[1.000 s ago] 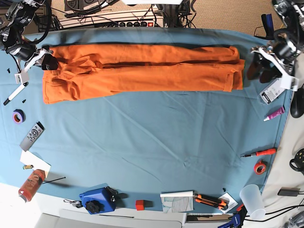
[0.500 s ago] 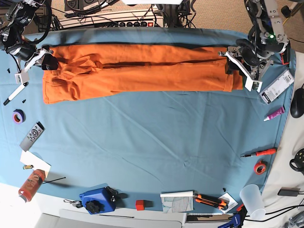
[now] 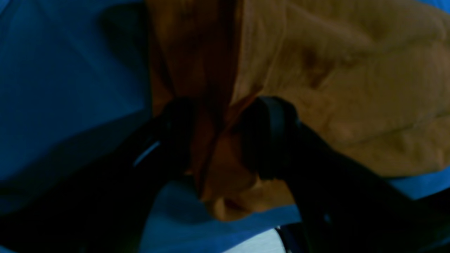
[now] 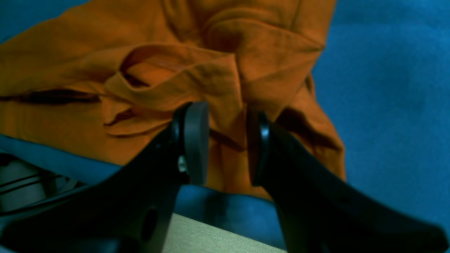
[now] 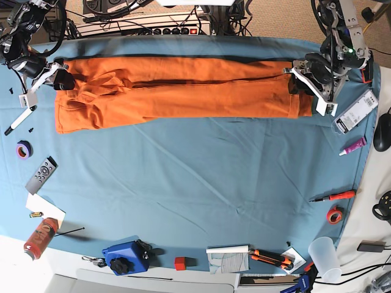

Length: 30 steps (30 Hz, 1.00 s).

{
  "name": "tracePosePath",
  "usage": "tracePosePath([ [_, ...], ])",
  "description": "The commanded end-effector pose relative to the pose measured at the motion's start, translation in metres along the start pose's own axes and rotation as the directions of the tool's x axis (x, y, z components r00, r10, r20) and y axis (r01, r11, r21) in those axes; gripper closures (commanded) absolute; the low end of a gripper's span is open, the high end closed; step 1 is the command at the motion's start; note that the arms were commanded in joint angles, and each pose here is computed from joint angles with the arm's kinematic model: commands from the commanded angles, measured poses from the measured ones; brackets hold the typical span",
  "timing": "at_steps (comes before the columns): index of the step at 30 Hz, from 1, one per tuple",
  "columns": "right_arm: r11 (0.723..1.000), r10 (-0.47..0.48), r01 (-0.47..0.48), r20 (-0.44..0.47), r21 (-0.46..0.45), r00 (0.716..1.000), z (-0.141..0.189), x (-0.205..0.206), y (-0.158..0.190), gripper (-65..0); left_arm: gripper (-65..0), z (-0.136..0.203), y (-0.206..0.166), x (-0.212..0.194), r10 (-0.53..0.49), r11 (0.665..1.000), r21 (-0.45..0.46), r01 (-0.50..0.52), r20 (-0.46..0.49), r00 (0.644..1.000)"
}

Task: Layout the t-shirt on the table in an organized manner, then fold the t-shirt properly
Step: 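Grasp the strip end with the left gripper and fold it toward the right gripper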

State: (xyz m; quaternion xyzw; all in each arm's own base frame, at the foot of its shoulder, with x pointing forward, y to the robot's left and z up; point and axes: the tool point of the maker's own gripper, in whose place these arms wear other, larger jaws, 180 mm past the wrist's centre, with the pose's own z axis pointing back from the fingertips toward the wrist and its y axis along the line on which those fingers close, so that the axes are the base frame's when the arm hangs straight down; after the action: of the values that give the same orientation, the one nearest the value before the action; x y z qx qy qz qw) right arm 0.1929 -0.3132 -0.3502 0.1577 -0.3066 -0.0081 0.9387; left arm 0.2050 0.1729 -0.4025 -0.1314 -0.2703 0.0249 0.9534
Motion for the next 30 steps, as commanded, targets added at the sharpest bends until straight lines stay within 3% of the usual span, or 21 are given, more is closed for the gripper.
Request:
tracePosePath([
  [1, 1.000, 0.027, -0.026, 0.038, -0.009, 0.999, 0.007, 0.014, -0.002, -18.5, -30.2, 0.000, -0.002, -0.028, 0.016, 1.000, -0.019, -0.019, -0.128, 0.992],
  [6, 1.000, 0.026, -0.026, 0.039, -0.009, 0.999, 0.007, 0.014, -0.002, -18.5, -29.1, 0.005, -0.037, -0.031, -0.002, 0.977, -0.213, -0.027, -0.136, 0.991],
  [11, 1.000, 0.026, -0.026, 0.039, -0.009, 0.999, 0.007, 0.014, -0.002, -18.5, -25.7, 0.007, -0.047, -0.027, -0.001, 0.963, -0.269, -0.030, -0.115, 0.993],
  [13, 1.000, 0.026, -0.026, 0.039, -0.009, 0.999, 0.007, 0.014, -0.002, -18.5, -19.4, 0.006, -0.046, -0.023, 0.004, 0.964, -0.264, -0.029, -0.096, 0.995],
  [17, 1.000, 0.026, -0.026, 0.039, -0.009, 0.999, 0.007, 0.014, -0.002, -18.5, 0.0, 0.003, -0.038, -0.016, -0.009, 0.976, -0.217, -0.007, -0.072, 0.997],
  [23, 1.000, 0.025, -0.025, 0.047, -0.007, 0.999, 0.007, 0.016, -0.002, -18.5, 0.0, 0.001, -0.023, 0.009, -0.037, 0.988, -0.152, 0.033, -0.021, 0.999],
  [30, 0.999, 0.025, -0.017, 0.187, -0.043, 0.982, 0.020, 0.055, -0.012, -18.5, 0.0, 0.021, 0.031, 0.044, -0.034, 0.999, -0.012, 0.035, 0.071, 0.997],
])
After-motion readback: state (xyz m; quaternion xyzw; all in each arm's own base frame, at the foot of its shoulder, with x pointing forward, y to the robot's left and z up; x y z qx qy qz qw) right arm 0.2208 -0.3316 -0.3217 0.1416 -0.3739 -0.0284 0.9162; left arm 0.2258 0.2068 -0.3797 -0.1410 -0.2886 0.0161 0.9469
